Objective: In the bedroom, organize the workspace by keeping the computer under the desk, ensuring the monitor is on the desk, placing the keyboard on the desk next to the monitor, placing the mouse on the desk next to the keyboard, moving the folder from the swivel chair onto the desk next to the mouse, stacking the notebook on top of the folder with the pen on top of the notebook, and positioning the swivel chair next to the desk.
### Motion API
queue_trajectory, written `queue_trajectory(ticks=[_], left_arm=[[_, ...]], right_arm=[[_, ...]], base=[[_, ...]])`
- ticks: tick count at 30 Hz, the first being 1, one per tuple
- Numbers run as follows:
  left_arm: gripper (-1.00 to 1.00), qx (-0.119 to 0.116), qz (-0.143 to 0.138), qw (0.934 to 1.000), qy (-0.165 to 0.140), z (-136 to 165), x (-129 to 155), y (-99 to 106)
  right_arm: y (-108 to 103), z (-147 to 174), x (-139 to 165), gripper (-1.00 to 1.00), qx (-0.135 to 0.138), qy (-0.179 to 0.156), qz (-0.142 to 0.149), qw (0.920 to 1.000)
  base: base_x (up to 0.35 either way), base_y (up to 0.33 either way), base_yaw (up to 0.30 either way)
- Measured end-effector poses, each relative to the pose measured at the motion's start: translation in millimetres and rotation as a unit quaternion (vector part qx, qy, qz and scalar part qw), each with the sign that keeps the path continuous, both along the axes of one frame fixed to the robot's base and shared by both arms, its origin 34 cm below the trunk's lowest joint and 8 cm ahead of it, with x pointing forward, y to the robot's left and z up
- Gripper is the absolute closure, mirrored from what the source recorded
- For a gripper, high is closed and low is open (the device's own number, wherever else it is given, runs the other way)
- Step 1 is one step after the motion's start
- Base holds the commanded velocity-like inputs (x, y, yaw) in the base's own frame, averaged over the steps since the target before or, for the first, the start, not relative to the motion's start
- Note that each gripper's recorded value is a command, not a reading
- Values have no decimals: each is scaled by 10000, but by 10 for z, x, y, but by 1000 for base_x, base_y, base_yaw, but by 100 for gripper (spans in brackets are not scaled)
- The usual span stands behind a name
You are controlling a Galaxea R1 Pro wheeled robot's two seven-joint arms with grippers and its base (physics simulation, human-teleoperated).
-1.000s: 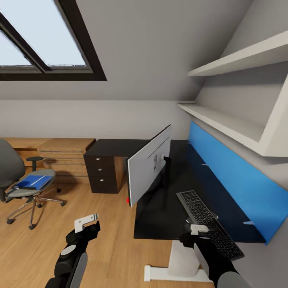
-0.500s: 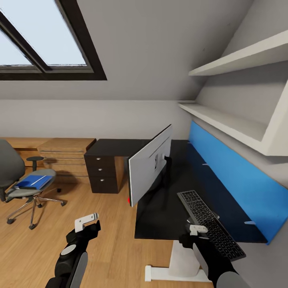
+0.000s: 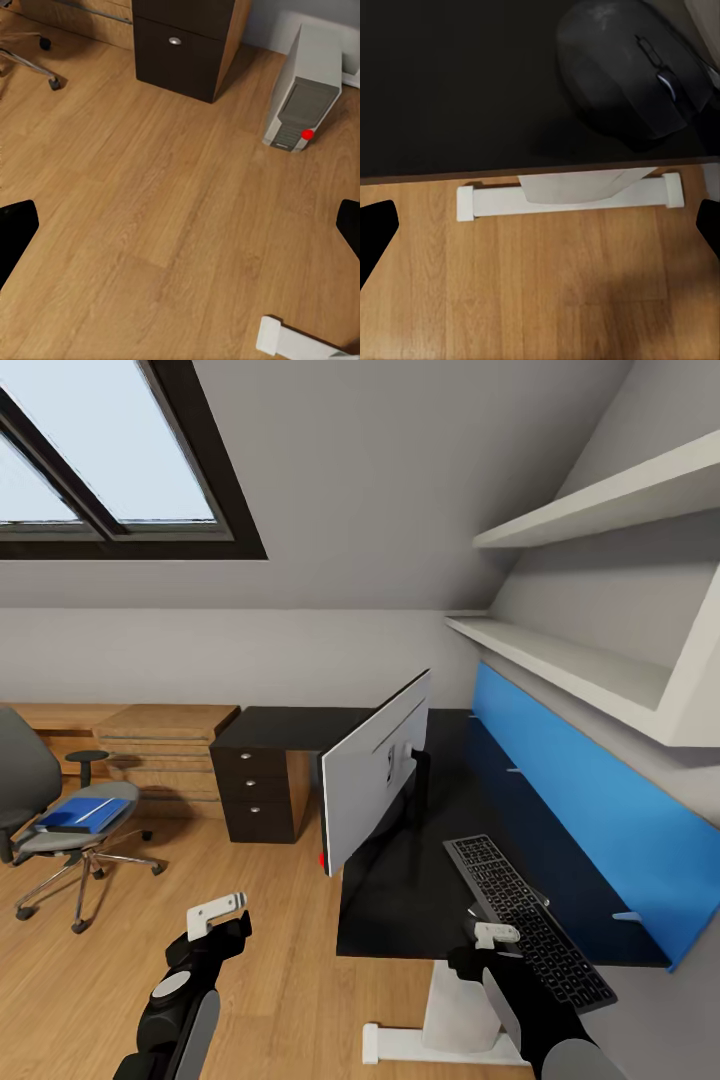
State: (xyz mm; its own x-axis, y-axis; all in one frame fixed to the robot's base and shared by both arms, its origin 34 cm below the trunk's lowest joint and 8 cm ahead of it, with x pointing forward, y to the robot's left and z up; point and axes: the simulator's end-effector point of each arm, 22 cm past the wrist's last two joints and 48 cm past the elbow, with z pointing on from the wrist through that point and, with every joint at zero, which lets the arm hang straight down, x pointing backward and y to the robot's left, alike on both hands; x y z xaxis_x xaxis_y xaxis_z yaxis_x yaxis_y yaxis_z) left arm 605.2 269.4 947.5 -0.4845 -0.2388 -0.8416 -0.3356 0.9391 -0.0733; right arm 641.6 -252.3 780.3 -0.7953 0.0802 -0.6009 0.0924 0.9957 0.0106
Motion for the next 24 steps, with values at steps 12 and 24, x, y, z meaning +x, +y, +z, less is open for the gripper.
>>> queue_trajectory(ticks=[12,24], left_arm=[[-100,34,6,10000,18,-13,-5,27],[-100,39,7,10000,21,-12,-6,30]], right_arm=[[-26,-39,-52,-100,1,139,-17,9999],[-37,-52,-70,-100,-1,191,-20,9998]], base=[[0,-124,0],[0,-12,0]])
